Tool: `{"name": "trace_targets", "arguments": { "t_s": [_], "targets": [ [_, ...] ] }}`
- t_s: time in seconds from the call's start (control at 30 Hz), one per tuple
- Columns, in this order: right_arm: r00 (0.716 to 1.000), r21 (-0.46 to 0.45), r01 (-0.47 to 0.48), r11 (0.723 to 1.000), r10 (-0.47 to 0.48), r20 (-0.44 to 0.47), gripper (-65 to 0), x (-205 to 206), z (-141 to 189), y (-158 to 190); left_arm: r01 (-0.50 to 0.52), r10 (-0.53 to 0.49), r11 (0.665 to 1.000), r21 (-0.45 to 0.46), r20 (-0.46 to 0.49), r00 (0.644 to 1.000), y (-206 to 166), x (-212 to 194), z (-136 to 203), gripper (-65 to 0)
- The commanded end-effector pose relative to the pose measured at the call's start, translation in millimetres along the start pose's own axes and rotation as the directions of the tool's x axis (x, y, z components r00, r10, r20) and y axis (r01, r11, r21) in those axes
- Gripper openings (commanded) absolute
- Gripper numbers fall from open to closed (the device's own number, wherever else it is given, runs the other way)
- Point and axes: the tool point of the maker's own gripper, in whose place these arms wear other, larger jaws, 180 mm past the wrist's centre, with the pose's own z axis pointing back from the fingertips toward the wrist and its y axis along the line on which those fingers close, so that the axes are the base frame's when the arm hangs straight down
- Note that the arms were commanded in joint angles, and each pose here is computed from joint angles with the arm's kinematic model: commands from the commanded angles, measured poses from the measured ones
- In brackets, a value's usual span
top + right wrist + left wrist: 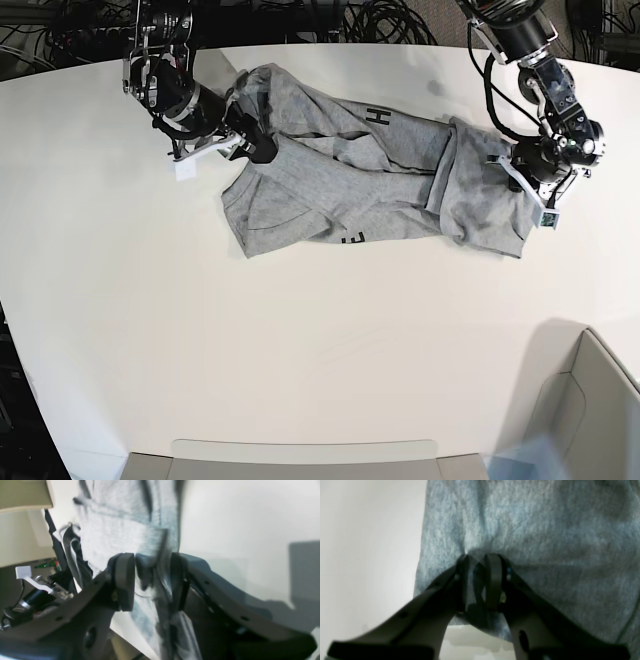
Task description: Fold the T-shirt properly
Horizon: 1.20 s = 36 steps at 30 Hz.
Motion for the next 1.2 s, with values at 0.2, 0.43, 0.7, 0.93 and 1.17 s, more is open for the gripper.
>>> {"name": "trace_targets", "arguments": {
  "t_s": [0.2,0.43,0.7,0.93,1.17],
  "targets": [
    [0.999,-0.074,-0.008,0.997,0.010,0.035,-41.0,5.1,1.9,-3.0,0.014,-0.013,1.000,0.023,-0.069,0.998,3.9,-14.6,-1.1,-53.1],
    [0.992,-0.058,-0.042,0.997,0.048,0.116,-41.0,20.4,24.6,15.3,0.014,-0.013,1.000,0.023,-0.069,0.998,3.9,-14.6,-1.1,-53.1],
    [0.990,-0.114,0.012,0.993,0.005,0.143,-41.0,31.1,32.8,-0.4,0.014,-0.013,1.000,0.023,-0.073,0.997,3.9,-16.1,-1.2,-53.1],
    [0.993,-0.123,0.031,0.992,-0.016,0.121,-41.0,28.4,24.4,-7.6,0.014,-0.013,1.000,0.023,-0.077,0.997,3.9,-17.0,-1.1,-53.1],
    [0.995,-0.153,0.077,0.985,-0.067,0.073,-41.0,21.9,8.1,-27.0,0.015,-0.013,1.000,0.023,-0.080,0.997,4.1,-17.9,-0.8,-53.1]
  ]
}}
